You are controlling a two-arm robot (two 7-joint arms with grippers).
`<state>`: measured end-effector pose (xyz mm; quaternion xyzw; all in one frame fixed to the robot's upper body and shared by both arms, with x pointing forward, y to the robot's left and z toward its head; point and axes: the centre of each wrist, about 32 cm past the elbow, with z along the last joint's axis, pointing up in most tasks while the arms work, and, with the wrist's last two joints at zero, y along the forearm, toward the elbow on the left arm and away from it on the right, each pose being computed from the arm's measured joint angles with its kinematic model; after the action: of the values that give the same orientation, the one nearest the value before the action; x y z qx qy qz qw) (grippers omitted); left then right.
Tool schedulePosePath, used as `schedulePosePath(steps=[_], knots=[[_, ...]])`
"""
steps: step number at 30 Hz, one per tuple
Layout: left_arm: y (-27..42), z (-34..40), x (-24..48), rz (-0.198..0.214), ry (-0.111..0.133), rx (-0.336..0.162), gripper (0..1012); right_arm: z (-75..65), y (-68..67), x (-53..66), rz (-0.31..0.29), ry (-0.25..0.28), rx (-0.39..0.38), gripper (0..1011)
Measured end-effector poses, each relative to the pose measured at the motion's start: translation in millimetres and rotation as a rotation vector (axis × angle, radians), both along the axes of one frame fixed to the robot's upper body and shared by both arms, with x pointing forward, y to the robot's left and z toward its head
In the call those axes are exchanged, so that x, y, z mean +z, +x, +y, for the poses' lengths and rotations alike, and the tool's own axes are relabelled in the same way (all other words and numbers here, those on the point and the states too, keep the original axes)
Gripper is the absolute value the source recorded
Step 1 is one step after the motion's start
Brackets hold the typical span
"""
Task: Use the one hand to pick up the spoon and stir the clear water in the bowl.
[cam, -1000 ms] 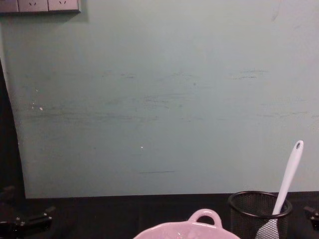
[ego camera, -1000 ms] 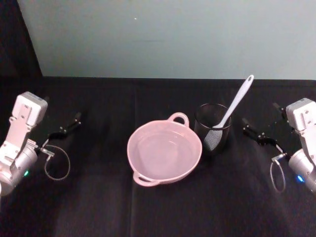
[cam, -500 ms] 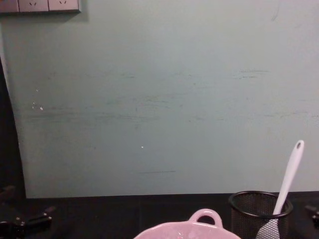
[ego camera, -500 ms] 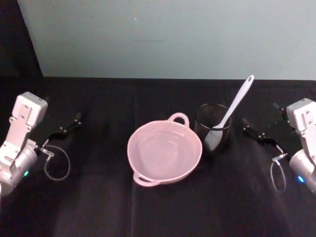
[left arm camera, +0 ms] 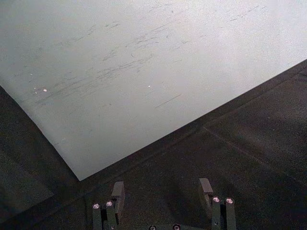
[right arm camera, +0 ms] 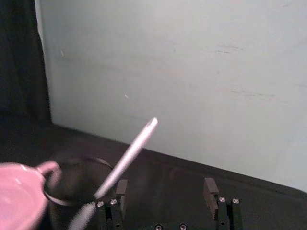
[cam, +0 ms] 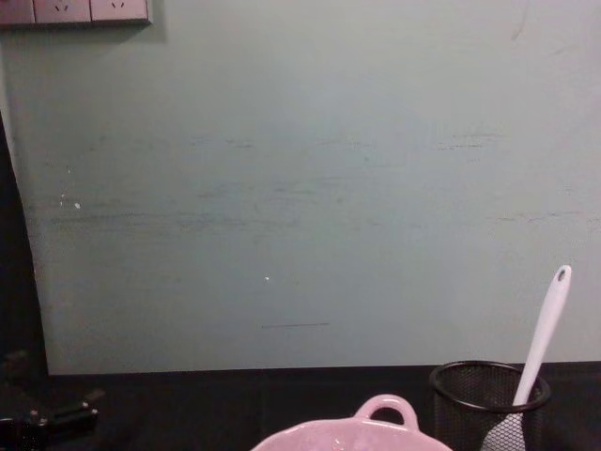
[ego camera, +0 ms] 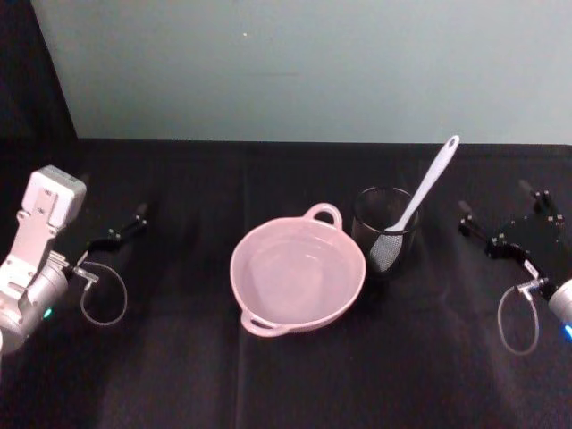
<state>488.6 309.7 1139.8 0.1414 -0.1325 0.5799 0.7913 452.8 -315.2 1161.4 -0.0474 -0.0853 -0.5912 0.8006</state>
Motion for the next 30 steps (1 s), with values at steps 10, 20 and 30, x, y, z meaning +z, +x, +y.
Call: schedulePosePath(steps=[10, 20, 30], knots=[[0.0, 0.0, 0.0, 0.000, 0.000, 0.000, 1011, 13.3, 9.5, 5.7, 0.070, 0.272, 0.068, 1002], [0.0, 0.0, 0.0, 0.000, 0.000, 0.000, 1011, 26.2, 39.6, 6.3, 0.166, 0.550, 0.090, 1003], [0.0, 0.0, 0.0, 0.000, 0.000, 0.000, 1011, 33.1, 60.7, 7.7, 0.213, 0.660, 0.095, 979]])
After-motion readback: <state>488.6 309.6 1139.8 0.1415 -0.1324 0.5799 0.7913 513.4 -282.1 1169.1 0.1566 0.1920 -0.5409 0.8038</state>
